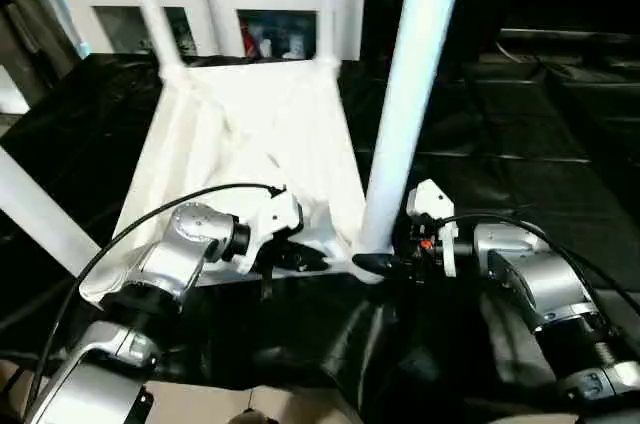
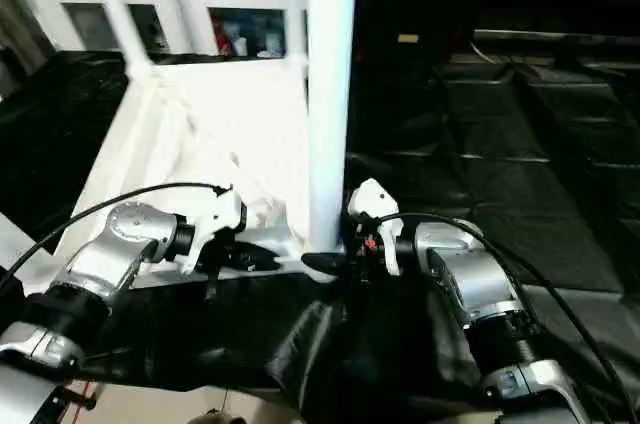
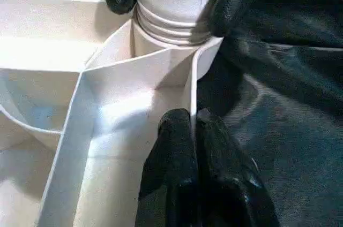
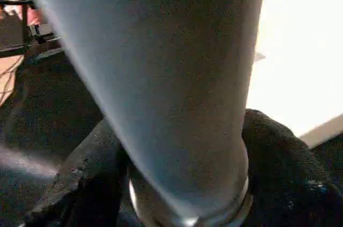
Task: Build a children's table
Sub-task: Rotate leg to tighten
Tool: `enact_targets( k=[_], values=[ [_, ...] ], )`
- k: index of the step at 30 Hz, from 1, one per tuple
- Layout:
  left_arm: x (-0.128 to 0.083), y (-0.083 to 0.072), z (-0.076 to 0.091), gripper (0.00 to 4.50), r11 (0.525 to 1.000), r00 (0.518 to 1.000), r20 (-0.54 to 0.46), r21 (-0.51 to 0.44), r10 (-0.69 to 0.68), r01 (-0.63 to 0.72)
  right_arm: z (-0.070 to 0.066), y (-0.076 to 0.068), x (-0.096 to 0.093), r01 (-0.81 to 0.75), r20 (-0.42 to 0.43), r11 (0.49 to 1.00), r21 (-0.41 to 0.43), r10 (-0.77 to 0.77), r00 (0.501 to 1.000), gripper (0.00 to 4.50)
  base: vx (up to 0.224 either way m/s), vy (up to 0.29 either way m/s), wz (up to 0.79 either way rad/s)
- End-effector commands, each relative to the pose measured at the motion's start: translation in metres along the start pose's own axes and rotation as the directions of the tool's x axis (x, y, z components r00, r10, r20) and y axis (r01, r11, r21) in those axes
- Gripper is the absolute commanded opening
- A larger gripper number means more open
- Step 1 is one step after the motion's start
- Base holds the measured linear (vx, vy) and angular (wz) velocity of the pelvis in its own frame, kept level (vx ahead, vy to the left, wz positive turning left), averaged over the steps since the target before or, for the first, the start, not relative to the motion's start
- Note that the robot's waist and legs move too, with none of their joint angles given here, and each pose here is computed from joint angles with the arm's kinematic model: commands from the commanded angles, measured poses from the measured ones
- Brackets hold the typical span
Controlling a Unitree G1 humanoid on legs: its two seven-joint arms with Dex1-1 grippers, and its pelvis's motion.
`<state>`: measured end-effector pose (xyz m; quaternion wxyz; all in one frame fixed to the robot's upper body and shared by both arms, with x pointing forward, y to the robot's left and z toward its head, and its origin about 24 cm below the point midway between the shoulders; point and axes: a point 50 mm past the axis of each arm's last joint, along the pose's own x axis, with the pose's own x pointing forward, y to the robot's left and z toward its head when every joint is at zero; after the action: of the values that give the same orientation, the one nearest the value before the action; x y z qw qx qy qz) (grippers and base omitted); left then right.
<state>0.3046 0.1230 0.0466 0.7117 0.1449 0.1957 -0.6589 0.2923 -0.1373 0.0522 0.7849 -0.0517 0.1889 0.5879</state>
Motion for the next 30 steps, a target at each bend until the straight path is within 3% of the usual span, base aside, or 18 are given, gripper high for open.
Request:
enact_targets(
  k=[1, 8, 11, 13, 14, 17, 19, 21, 23, 24, 25, 30],
  values=[
    [0.004, 0.003, 0.020, 0.00, 0.998, 0.998, 0.068, 0.058, 0.005, -0.009, 0.000, 0.016, 0.016, -0.134, 0.015, 0.991, 0.016, 0.133, 0.991, 2.75, 0.000, 0.000, 0.00],
    [0.010, 0.012, 0.024, 0.00, 0.993, 0.989, 0.091, 0.021, 0.116, -0.118, -0.002, 0.014, 0.023, -0.052, 0.037, 0.998, 0.043, 0.050, 0.998, 2.65, 0.000, 0.000, 0.00],
    [0.016, 0.019, 0.033, 0.00, 0.979, 0.971, 0.122, -0.011, 0.205, -0.205, -0.005, 0.003, 0.036, 0.137, 0.036, 0.988, 0.073, -0.140, 0.989, 2.64, 0.000, 0.000, 0.00],
    [0.023, 0.026, 0.038, 0.00, 0.959, 0.951, 0.129, -0.036, 0.283, -0.280, -0.008, -0.007, 0.048, 0.301, 0.022, 0.945, 0.130, -0.307, 0.952, 2.64, 0.000, 0.000, 0.00],
    [0.023, 0.026, 0.038, 0.00, 0.959, 0.951, 0.129, -0.036, 0.283, -0.280, -0.008, -0.007, 0.048, 0.301, 0.022, 0.945, 0.130, -0.307, 0.952, 2.64, 0.000, 0.000, 0.00],
    [0.034, 0.032, 0.045, 0.00, 0.926, 0.917, 0.129, -0.062, 0.377, -0.372, -0.009, -0.020, 0.064, 0.520, -0.012, 0.817, 0.248, -0.534, 0.845, 2.63, 0.000, 0.000, 0.00],
    [0.040, 0.034, 0.050, 0.00, 0.911, 0.901, 0.138, -0.079, 0.411, -0.404, -0.007, -0.023, 0.071, 0.584, -0.023, 0.766, 0.269, -0.601, 0.799, 2.63, 0.000, 0.000, 0.00],
    [0.044, 0.034, 0.053, 0.00, 0.903, 0.891, 0.149, -0.084, 0.429, -0.421, -0.003, -0.024, 0.077, 0.611, -0.017, 0.750, 0.252, -0.628, 0.778, 2.63, 0.000, 0.000, 0.00],
    [0.048, 0.033, 0.056, 0.00, 0.903, 0.889, 0.161, -0.091, 0.429, -0.419, 0.001, -0.023, 0.081, 0.608, 0.000, 0.757, 0.237, -0.626, 0.780, 2.63, 0.000, 0.000, 0.00],
    [0.052, 0.031, 0.058, 0.00, 0.912, 0.895, 0.175, -0.093, 0.410, -0.399, 0.005, -0.021, 0.085, 0.590, 0.027, 0.779, 0.212, -0.608, 0.794, 2.98, 0.000, 0.000, 0.00],
    [0.052, 0.030, 0.058, 0.00, 0.916, 0.898, 0.178, -0.087, 0.402, -0.393, 0.006, -0.019, 0.085, 0.537, 0.054, 0.810, 0.236, -0.562, 0.825, 2.98, 0.000, 0.000, 0.00],
    [0.045, 0.025, 0.054, 0.00, 0.944, 0.925, 0.193, -0.044, 0.329, -0.326, 0.007, -0.018, 0.076, 0.433, 0.101, 0.871, 0.232, -0.465, 0.880, 3.54, 0.000, 0.000, 0.00]
  ],
)
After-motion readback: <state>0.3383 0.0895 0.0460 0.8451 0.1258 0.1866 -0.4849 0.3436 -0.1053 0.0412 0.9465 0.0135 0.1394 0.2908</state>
